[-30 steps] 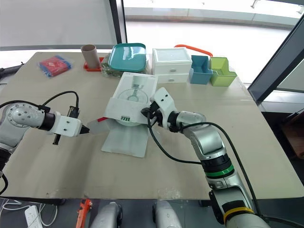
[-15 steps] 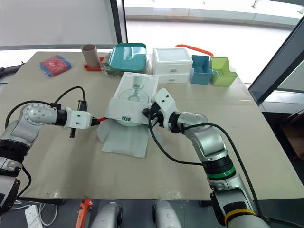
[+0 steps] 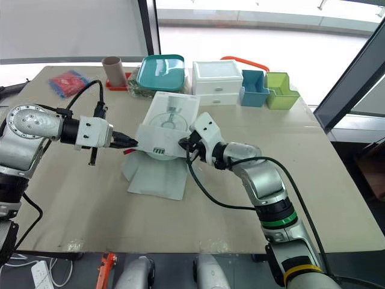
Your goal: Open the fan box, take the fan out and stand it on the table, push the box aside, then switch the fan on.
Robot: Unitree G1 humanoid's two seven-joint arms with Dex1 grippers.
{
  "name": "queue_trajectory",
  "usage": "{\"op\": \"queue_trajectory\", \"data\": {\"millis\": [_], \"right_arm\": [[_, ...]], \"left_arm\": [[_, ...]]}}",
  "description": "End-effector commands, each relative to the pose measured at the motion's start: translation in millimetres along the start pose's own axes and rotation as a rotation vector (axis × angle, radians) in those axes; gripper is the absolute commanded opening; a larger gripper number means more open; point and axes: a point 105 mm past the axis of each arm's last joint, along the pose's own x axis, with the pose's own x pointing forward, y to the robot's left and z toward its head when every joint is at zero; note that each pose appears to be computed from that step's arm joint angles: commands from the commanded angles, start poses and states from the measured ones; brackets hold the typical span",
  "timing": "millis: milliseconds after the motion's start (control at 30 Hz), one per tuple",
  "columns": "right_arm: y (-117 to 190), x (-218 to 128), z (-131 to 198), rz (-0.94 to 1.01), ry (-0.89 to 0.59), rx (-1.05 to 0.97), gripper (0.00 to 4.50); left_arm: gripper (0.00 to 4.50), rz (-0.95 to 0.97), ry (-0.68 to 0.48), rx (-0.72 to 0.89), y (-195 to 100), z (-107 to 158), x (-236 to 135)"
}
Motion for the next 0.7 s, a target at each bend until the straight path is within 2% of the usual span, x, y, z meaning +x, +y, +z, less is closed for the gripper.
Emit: {"op": "queue_trajectory", "data": {"millis": [33,333,700], "right_arm": [[4.2,3.8,-5.9,0.018,0.024,0.009,0.03],[4.4,5.6,-6.4,0.016,0.021,0.01,0.03],[2.4,5.8,-7.4,0.01,0.02,0.001,0.03]], "left_arm": [[0.0,-0.052,0.061,0.046,-7.1,-1.8,-2.8],[0.0,-0.13,0.131,0.05,-22.9,-17.2,-1.2],[0.0,-0.187,0.309,0.085,-29.1,-46.5,-15.0]]}}
